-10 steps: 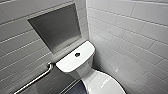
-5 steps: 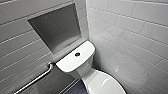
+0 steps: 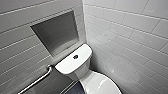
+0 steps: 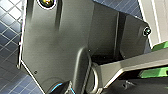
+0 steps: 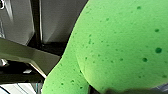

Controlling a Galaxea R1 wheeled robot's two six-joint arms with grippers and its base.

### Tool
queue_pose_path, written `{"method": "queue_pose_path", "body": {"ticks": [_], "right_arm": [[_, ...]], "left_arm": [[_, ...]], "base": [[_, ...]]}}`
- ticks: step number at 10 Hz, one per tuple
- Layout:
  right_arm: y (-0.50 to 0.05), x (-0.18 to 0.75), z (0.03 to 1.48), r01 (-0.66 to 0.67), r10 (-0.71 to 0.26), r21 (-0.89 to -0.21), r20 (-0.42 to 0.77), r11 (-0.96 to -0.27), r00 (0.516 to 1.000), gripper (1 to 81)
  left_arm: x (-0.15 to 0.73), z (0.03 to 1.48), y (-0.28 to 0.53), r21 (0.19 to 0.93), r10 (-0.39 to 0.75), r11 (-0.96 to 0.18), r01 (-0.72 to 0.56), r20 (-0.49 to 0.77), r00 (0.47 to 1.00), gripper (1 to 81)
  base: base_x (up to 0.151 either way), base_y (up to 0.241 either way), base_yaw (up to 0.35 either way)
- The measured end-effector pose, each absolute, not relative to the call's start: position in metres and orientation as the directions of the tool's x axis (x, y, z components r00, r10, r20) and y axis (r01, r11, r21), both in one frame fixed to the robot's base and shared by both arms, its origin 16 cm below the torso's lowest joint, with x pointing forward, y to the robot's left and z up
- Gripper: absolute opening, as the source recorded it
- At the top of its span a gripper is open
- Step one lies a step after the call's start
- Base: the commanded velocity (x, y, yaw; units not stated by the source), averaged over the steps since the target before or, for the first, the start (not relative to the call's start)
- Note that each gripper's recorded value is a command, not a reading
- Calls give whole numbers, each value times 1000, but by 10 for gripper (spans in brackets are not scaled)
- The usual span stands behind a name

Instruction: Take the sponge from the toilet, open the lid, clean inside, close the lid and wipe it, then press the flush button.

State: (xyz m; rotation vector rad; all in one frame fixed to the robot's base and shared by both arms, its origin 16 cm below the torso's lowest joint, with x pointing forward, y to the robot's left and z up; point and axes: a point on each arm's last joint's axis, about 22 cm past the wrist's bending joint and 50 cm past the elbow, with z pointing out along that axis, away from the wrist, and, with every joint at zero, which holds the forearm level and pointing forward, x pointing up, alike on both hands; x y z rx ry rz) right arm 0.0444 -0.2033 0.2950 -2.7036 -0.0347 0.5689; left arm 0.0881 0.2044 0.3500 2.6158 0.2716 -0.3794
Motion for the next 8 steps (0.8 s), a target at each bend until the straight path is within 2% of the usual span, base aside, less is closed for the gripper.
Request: {"method": "queue_pose_path", "body": {"ticks": [3,5,8], "right_arm": [[-215,23,325,-100,35,-341,-367,-935,929,10],[-212,11,337,-113,26,-340,-378,-934,926,10],[-209,-11,353,-113,26,-329,-389,-938,921,10]], "left_arm": [[75,354,195,420,26,-894,153,-293,956,811],[58,360,182,420,3,-897,136,-302,953,811],[21,367,199,357,-6,-927,117,-325,946,811]], "base": [[0,0,0],[0,0,0],[0,0,0]]}}
